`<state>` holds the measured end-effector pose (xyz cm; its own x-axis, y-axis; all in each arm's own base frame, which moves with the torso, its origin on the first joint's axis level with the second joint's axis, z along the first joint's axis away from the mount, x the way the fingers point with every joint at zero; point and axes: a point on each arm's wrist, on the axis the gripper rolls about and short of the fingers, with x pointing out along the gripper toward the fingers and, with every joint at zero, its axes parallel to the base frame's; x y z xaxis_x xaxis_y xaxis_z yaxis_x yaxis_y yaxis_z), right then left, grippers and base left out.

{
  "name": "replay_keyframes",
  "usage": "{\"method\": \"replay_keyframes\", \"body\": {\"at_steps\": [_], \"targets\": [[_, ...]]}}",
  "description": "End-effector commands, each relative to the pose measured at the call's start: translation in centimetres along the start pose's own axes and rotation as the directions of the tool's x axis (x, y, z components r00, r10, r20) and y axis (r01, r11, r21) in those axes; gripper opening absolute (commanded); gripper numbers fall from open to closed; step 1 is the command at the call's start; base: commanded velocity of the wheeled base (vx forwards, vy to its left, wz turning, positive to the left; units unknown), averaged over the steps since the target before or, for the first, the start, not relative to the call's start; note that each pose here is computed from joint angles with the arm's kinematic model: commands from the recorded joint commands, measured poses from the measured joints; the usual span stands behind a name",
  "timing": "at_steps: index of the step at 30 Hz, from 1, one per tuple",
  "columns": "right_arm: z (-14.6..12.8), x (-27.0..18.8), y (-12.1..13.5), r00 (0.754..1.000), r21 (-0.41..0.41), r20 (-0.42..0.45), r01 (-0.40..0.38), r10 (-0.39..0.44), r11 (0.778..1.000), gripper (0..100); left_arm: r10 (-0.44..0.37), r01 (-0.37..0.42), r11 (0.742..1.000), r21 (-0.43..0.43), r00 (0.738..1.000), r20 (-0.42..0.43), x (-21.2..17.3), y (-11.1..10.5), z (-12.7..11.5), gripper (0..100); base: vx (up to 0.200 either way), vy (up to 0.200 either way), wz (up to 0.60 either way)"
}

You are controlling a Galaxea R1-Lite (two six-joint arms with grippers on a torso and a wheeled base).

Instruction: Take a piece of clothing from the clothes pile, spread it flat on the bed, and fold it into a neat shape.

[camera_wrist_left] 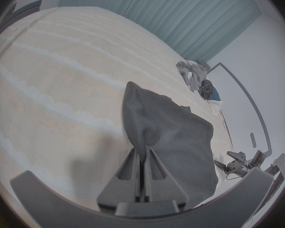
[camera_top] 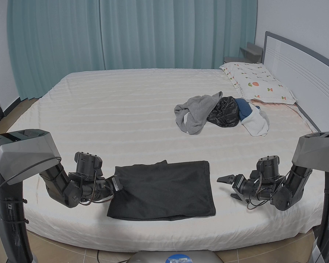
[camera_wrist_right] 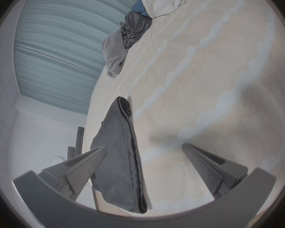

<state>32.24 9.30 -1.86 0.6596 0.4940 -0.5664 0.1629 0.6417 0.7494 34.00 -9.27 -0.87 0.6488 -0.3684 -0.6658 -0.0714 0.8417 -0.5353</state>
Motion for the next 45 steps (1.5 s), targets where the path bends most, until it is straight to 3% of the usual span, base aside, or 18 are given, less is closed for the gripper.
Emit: {"method": "replay_keyframes", "body": {"at_steps": [1, 13, 45], "targets": [[-0.02, 0.03, -0.01, 1.0, -0.001, -0.001, 0.0, 0.0, 1.0, 100, 0.0, 0.0, 1.0, 0.004, 1.0, 0.001, 0.09, -0.05, -0.21, 0, 0.0, 0.0, 0.0], [-0.06, 0.05, 0.02, 1.0, -0.001, -0.003, -0.001, 0.001, 1.0, 100, -0.008, 0.009, 0.999, -0.035, 1.0, 0.021, 0.0, -0.17, 0.22, 0, 0.0, 0.0, 0.0], [0.0, 0.09, 0.07, 1.0, -0.002, 0.007, -0.012, 0.012, 1.0, 100, 0.0, 0.0, 0.999, -0.04, 1.0, 0.016, -0.24, 0.0, 0.08, 0, 0.0, 0.2, 0.0]]}}
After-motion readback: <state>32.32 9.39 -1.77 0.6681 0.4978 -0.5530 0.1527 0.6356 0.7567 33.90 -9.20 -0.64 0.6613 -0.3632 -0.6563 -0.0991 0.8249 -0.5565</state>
